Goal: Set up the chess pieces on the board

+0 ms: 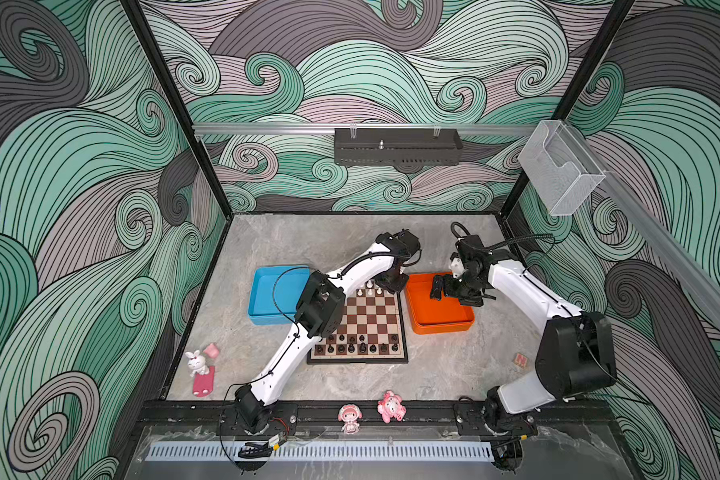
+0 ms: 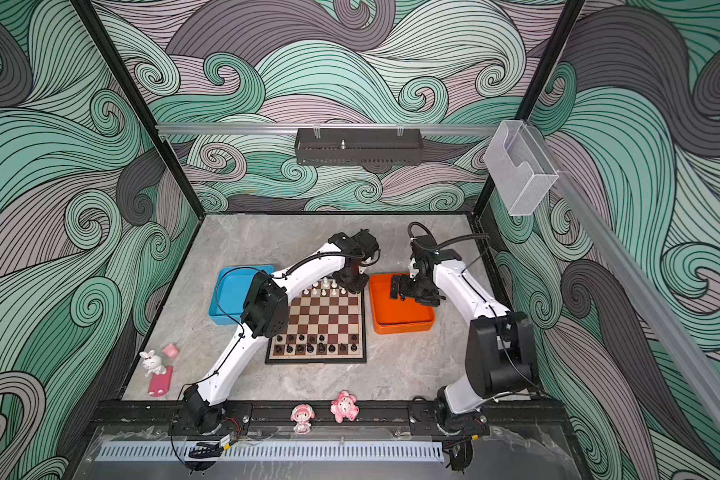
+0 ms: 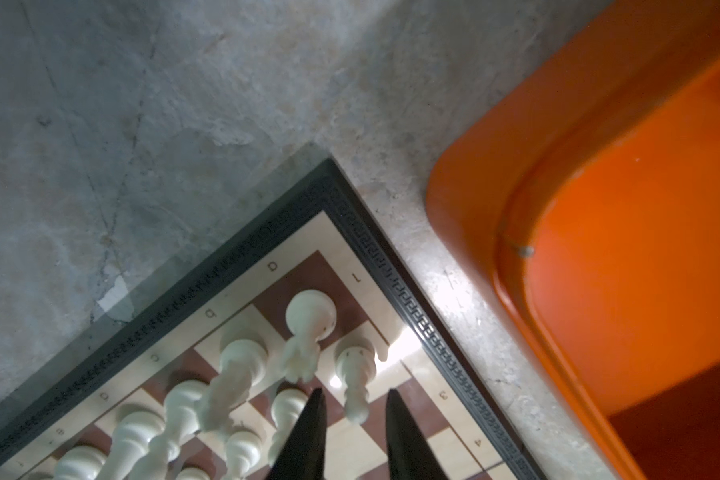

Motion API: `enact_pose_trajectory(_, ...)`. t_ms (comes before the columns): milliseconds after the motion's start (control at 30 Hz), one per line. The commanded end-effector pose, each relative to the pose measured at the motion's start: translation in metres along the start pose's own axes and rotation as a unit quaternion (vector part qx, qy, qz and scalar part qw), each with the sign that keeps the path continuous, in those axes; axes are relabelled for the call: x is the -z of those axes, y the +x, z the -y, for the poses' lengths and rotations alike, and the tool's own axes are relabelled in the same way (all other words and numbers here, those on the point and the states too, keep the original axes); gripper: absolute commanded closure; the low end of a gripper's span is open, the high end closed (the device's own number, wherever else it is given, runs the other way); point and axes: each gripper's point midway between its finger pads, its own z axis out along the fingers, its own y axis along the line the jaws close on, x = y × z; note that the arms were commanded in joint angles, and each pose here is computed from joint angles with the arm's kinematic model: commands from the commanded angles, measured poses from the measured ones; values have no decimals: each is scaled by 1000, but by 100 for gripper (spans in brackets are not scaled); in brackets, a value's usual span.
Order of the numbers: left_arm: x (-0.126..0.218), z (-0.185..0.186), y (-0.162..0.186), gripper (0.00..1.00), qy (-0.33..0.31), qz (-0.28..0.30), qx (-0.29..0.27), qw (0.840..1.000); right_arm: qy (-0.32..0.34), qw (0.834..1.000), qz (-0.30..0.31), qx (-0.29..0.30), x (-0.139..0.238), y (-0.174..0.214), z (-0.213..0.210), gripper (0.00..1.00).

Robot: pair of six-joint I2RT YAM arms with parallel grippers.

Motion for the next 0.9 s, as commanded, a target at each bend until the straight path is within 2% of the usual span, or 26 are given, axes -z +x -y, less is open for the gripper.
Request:
enact_pose_trajectory(0, 54, 4, -5, 68, 23, 34, 9, 999, -7, 1000, 10, -3, 8, -3, -2, 1)
enact_pose_trajectory(267, 98, -1, -5, 60, 20, 70, 14, 997, 7, 1000, 10, -18, 11, -10, 1, 1)
enact_pose_trajectory(533, 133, -16, 0, 43, -6, 98, 28, 995, 17, 999, 20, -30, 17, -19, 2, 1)
enact_pose_trajectory(867, 140, -42, 7, 41, -5, 105, 60, 993, 2, 999, 16, -33, 16, -21, -4, 1)
